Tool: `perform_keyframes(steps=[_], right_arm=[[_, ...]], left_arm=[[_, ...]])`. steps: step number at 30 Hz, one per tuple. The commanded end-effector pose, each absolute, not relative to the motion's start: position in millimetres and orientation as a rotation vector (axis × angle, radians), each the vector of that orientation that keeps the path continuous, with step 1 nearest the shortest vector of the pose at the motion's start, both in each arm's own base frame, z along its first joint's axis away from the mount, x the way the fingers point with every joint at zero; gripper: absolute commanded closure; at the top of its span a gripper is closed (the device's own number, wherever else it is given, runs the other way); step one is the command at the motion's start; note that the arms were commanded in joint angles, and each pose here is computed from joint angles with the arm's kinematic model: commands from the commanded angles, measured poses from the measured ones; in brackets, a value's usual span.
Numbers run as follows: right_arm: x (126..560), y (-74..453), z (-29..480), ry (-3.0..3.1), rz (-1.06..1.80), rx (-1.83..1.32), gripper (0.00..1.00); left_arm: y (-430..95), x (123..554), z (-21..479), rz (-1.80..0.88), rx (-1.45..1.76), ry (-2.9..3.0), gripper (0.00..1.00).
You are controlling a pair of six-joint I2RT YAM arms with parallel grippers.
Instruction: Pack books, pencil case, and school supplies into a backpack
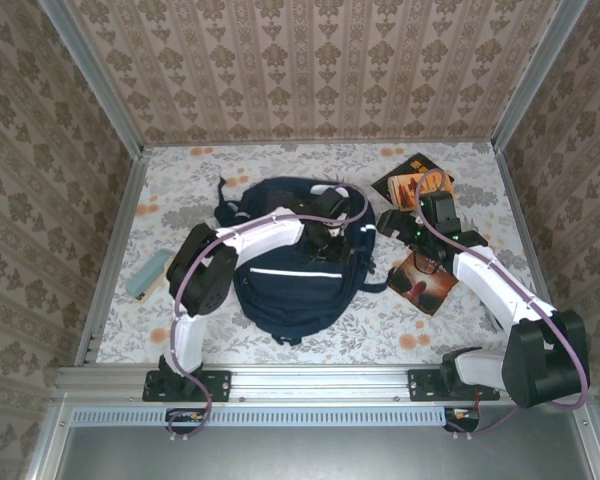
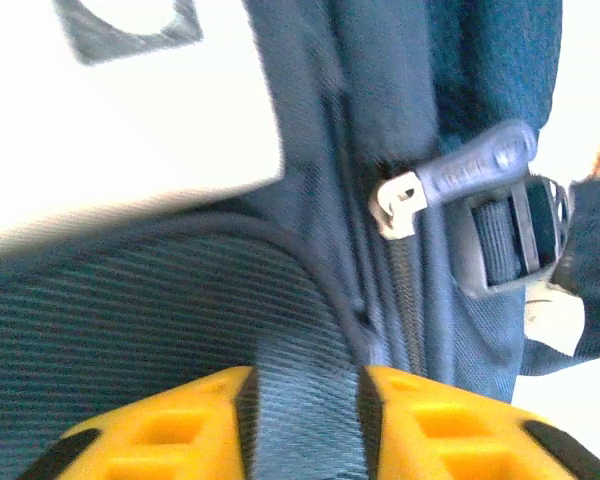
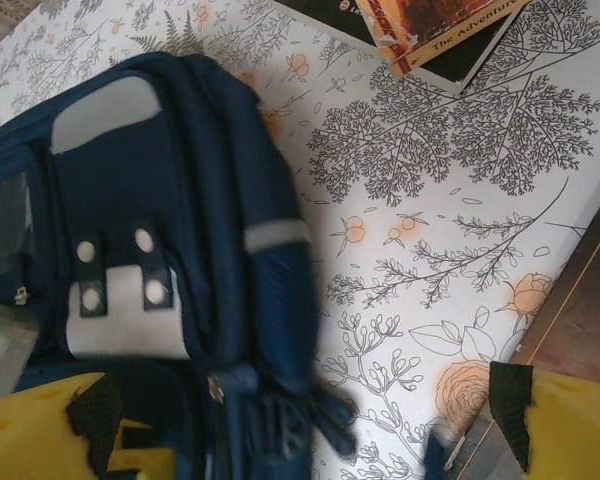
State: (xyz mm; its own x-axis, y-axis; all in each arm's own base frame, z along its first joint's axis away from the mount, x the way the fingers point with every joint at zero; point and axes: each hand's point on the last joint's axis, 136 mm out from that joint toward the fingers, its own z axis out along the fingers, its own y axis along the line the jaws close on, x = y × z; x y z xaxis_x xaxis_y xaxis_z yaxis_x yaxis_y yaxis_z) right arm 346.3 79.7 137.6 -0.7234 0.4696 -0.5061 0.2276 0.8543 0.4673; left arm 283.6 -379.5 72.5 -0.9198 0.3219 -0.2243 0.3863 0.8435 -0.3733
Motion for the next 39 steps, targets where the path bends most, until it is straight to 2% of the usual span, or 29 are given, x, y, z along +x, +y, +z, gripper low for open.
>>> perform_keyframes(steps=[1,3,7,12,16,22,32,36,39], right_arm=[[337,86,127,2.451,0.526,0.511,0.05],[335,90,127,2.461,0.554,0.500,0.07],[331,99,122,2.502,0.603,0.502,0.09],[322,120,100,2.609,0.678,0.500,0.12],[321,133,80,2.682,0.678,0.505,0.18],[329,159,56,2.755,0.708,0.475,0.28],[375,223,38,2.774,0.879,0.404,0.43],[396,240,37,2.764,0.907,0.390,0.44],[408,236,50,2.742,0.871,0.379,0.41]], left_arm=[[-360,307,130,-0.701,0.398,2.778,0.49],[-345,314,144,-0.712,0.292,2.773,0.42],[-312,317,149,-0.671,0.135,2.779,0.43],[-285,302,124,-0.587,0.052,2.853,0.55],[-271,292,96,-0.512,-0.004,2.907,0.64],[-248,291,67,-0.349,-0.072,2.928,0.73],[-200,326,27,-0.039,-0.082,2.921,0.81],[-184,354,26,-0.026,-0.120,2.893,0.82],[-187,371,46,-0.062,-0.086,2.848,0.80]])
